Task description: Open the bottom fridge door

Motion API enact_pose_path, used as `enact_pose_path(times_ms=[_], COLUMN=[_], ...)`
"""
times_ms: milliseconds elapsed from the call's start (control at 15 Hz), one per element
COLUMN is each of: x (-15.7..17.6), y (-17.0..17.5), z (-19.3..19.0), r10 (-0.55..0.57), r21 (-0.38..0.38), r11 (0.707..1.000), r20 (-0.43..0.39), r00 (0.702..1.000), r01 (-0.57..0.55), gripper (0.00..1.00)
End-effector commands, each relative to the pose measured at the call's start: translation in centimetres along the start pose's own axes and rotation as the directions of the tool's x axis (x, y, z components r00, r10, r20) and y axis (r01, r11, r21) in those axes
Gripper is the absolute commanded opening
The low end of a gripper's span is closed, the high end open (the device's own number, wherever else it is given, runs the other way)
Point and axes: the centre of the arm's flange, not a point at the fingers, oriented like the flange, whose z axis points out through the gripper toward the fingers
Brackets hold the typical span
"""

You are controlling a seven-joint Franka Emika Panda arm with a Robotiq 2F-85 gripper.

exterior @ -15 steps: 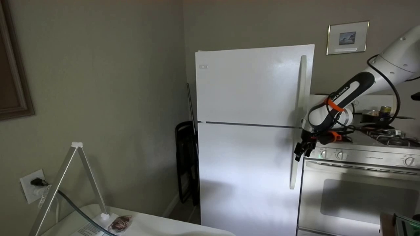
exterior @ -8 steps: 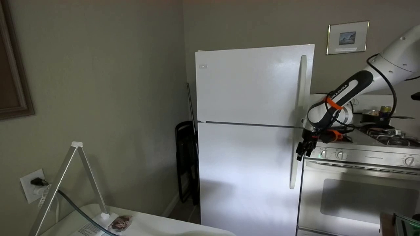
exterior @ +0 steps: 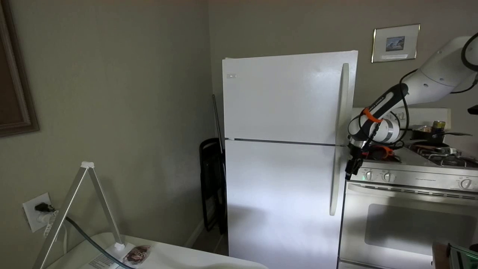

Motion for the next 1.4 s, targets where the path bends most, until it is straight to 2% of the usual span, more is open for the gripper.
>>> enact_pose_path(times_ms=[0,333,800,1067,1333], x=[1.4,2.9,4.2,4.0,3.2], y=[3.1,4.4,5.6,5.1,5.3], z=[1.9,3.1,4.8,5.1,5.7], r10=[-0.067,-0.097,-0.082,-0.088,-0.123], r21=[0.030,0.071,0.075,0.127,0.085], r11=[0.997,0.992,0.993,0.986,0.985], r20=[-0.016,-0.083,-0.135,-0.179,-0.249], r00=[0.998,0.992,0.987,0.980,0.961], r01=[0.067,0.103,0.093,0.112,0.148], gripper=[1.00,1.00,1.00,1.00,1.00])
